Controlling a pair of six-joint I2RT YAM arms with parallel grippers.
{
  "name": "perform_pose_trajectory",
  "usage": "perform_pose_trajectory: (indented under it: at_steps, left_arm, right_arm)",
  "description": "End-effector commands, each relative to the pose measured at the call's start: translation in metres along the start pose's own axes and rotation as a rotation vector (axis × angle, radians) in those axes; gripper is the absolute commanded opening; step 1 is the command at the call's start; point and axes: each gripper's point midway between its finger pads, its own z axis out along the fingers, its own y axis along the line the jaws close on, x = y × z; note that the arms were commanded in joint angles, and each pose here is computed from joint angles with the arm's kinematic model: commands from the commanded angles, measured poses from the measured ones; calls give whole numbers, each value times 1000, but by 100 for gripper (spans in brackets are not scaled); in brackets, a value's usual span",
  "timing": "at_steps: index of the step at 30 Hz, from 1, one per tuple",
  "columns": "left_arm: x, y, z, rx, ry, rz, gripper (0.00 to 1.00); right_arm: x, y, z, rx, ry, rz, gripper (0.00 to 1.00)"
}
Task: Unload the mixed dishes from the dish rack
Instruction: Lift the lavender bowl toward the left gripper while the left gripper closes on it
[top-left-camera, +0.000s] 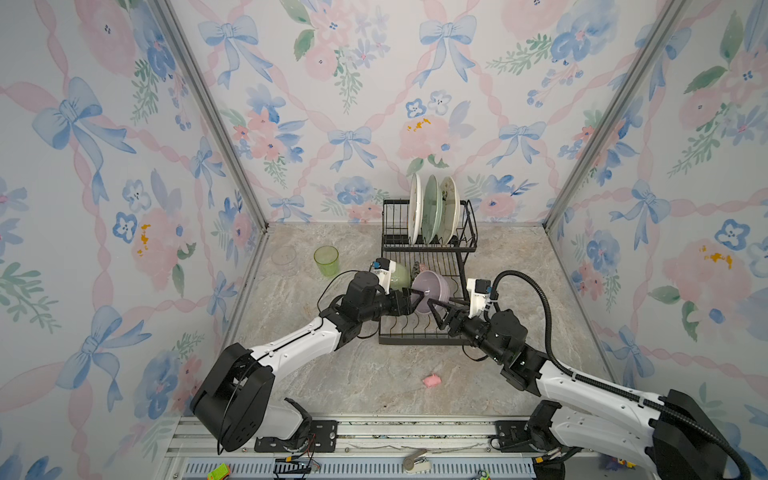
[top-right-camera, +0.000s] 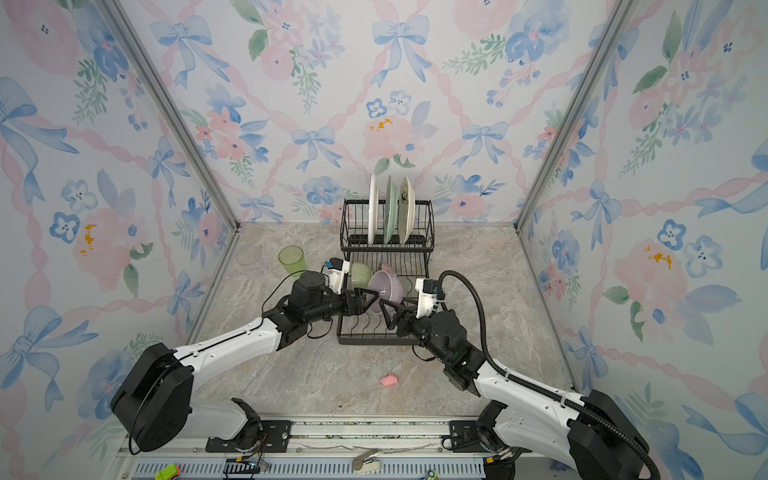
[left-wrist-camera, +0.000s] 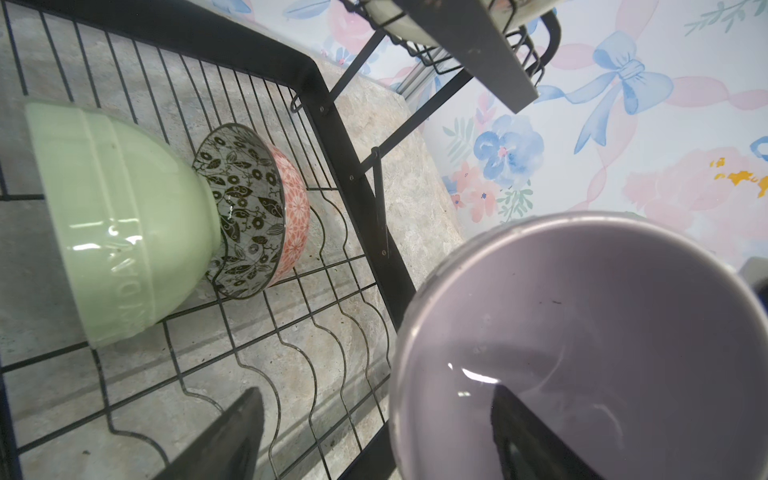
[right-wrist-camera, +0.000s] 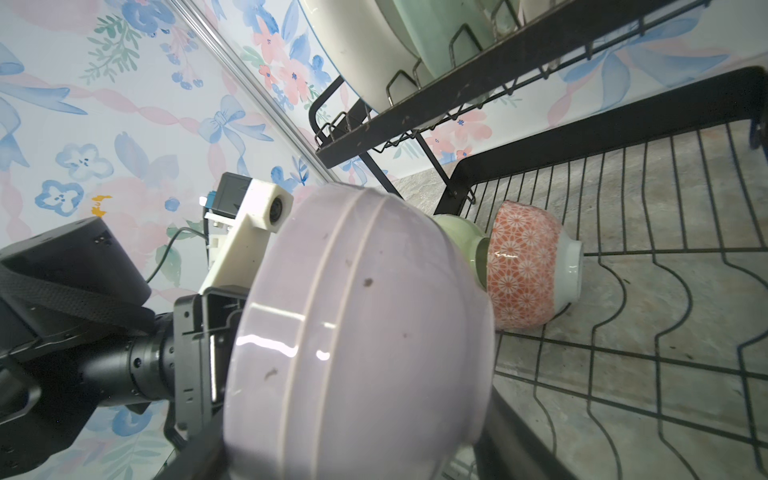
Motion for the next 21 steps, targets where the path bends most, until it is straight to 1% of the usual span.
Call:
perform_pose_trajectory:
  at_steps: [1,5,6,8,10,16,19,20,21]
  left_arm:
    - [-6,-10,4,37,-9,15,75]
    - [-5,-10,7,43,-1,6,64]
    - [-4,-10,8,45,3,3,60]
    - [-4,-10,9,47,7,-2,54]
    - [-3,-10,9,48,8,-3,52]
    - [-5,-11,7,50,2,0,42]
    - [-5,-12,7,53,0,4,40]
    - [-5,-12,7,53,0,4,37]
    - [-5,-12,7,52,2,3,32]
  right_arm:
    - [-31,33,-9,-122,-114,24,51]
    - [-30,37,-10,-129,-113,25,51]
    - [-29,37,-10,-130,-111,23,51]
    - [-27,37,-9,-128,-107,20,51]
    - [-24,38,-9,-128,-98,12,51]
    - [-19,41,-6,-130,-76,-8,51]
    - [-17,39,-5,-120,-72,-19,51]
    - [-17,40,-5,-119,-74,-20,51]
    - [-16,40,-4,-118,-71,-24,51]
